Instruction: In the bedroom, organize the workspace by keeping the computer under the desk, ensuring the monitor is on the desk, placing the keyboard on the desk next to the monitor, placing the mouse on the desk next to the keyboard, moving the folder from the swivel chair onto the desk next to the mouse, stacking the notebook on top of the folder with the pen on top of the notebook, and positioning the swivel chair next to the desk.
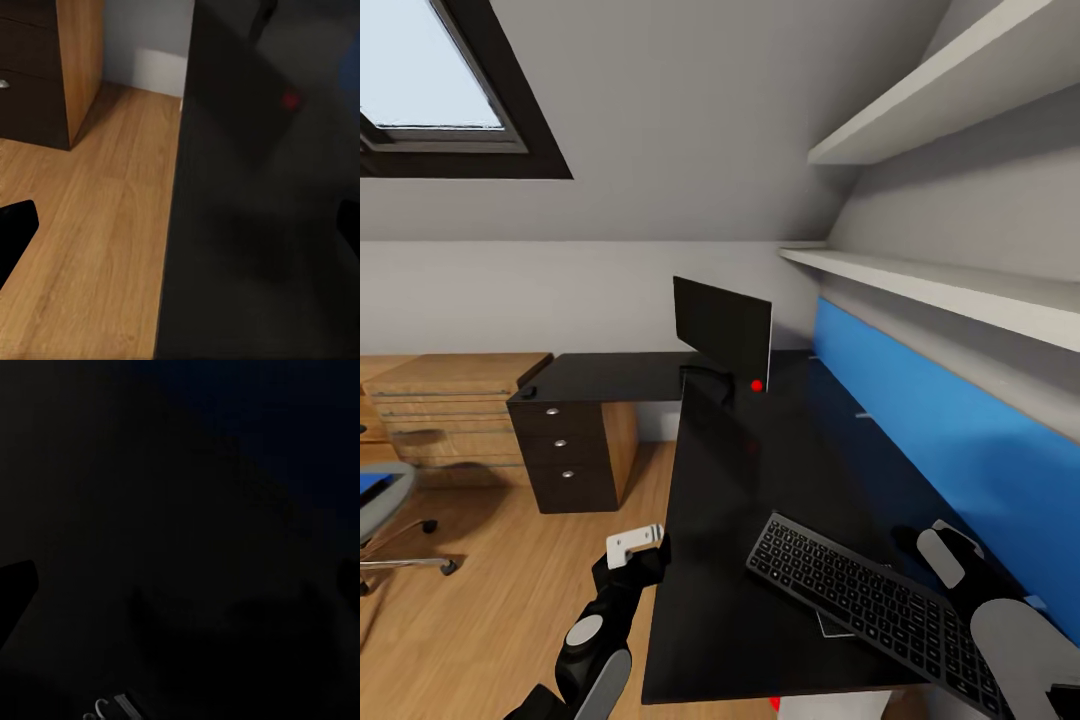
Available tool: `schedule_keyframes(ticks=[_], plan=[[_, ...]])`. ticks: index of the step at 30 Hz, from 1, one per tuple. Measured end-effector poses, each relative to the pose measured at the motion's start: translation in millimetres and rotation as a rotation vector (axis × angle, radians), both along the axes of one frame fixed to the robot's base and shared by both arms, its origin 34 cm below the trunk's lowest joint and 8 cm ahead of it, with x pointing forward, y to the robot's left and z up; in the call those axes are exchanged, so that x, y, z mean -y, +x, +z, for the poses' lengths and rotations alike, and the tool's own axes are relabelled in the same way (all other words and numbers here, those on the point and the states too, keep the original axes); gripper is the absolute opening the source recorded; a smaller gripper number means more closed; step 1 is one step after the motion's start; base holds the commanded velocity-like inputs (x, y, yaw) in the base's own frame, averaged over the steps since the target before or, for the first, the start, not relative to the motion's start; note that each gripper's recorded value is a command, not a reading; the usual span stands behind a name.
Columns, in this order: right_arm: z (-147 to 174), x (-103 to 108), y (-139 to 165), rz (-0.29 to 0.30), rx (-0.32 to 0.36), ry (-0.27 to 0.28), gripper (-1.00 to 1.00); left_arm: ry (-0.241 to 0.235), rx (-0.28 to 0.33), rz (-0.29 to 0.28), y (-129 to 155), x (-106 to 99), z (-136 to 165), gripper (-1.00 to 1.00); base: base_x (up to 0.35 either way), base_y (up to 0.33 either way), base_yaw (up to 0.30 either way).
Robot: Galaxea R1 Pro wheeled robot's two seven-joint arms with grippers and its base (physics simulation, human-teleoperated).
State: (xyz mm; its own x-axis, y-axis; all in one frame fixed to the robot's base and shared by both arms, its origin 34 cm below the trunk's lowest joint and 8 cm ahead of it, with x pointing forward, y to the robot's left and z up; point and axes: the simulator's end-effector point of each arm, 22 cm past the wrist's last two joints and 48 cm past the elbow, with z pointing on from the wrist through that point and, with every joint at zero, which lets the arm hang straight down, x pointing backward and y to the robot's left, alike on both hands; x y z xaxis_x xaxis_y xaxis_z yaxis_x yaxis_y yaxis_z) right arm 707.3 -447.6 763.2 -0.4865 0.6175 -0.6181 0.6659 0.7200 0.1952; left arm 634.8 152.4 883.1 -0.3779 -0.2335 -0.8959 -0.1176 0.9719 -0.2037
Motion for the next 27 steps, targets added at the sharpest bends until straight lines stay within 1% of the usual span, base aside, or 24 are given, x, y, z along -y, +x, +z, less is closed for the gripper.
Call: schedule_keyframes(ticks=[5,14,21,27], plan=[[-0.3,0.0,0.1,0.0,0.0,0.0,1.0,0.002,-0.004,0.0,-0.1,-0.1,-2.0,1.0,-0.184,0.0,0.0],[0.1,0.0,0.1,0.0,0.0,0.0,1.0,0.003,-0.004,0.0,-0.3,-0.4,-2.2,1.0,-0.048,0.001,0.0],[0.3,0.1,0.5,0.001,0.001,-0.002,1.0,0.003,-0.005,0.0,-0.2,-0.2,-2.4,1.0,-0.182,0.073,0.0],[0.8,0.3,0.5,0.002,0.002,-0.004,1.0,0.003,-0.004,0.0,-0.3,0.0,-2.2,1.0,-0.056,0.029,0.0]])
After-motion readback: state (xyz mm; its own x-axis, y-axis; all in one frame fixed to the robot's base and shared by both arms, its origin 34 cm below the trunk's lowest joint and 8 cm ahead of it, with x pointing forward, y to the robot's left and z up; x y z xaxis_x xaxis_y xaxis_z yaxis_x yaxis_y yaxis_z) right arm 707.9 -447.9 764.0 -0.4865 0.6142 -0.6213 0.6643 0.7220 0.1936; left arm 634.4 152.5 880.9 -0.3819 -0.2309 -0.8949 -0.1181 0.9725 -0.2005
